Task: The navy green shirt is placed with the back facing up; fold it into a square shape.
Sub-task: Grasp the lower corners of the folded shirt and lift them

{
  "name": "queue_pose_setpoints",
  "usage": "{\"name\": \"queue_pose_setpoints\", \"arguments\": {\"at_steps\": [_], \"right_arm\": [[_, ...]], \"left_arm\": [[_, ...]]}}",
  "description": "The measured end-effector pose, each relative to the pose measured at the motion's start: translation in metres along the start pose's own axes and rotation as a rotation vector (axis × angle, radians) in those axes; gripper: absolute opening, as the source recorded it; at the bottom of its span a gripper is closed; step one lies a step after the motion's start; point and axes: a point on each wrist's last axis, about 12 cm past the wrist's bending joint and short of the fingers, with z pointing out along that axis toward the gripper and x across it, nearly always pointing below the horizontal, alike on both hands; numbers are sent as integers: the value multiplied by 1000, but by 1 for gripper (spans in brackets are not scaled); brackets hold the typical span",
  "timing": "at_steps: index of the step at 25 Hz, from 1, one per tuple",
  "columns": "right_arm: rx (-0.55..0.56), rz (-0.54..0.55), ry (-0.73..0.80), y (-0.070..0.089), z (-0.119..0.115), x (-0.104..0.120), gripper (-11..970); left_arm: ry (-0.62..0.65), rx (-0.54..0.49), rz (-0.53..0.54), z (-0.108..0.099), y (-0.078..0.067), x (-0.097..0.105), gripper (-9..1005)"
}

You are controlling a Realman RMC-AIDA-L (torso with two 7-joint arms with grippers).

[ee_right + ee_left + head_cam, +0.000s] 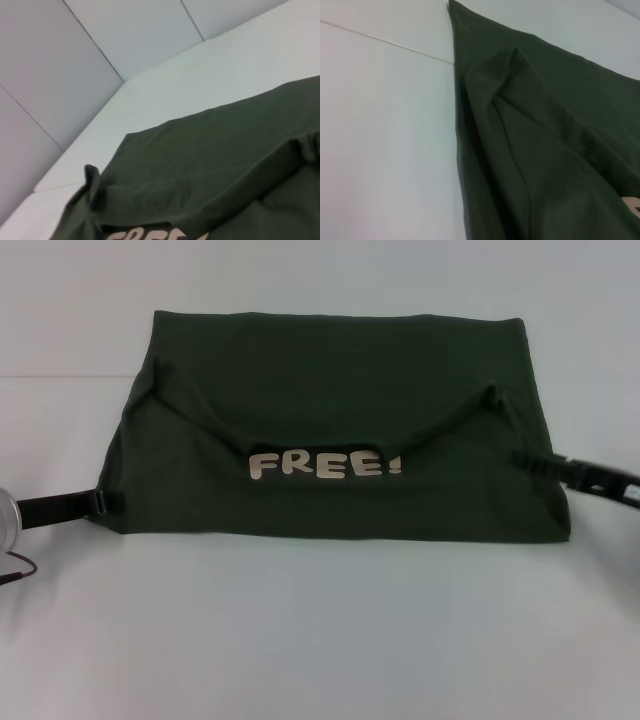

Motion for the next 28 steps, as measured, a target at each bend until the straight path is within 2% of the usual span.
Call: {"name": "queue_pose_setpoints", "arguments": {"at_steps": [4,7,10,11,12,19,28], "right_arm": [[14,69,54,-7,-25,-34,899],[96,140,176,-12,-40,-65,898],[186,193,342,-10,-38,-81,898],[230,192,425,-5,-30,-87,898],[230,192,425,-5,-30,-87,898],[284,105,581,18,10,-90,898],[303,76,588,20,30,-75,897]], "left_arm": [[-2,0,2,0,0,0,0],[-3,-1,4,0,0,-1,0],[-3,-1,11,0,0,-1,1],[-3,0,14,0,0,-1,1],[-3,1,16,0,-1,-1,1],[-7,1,22,0,-1,-1,2],[-8,-3,19,-1,1,0,3]]}}
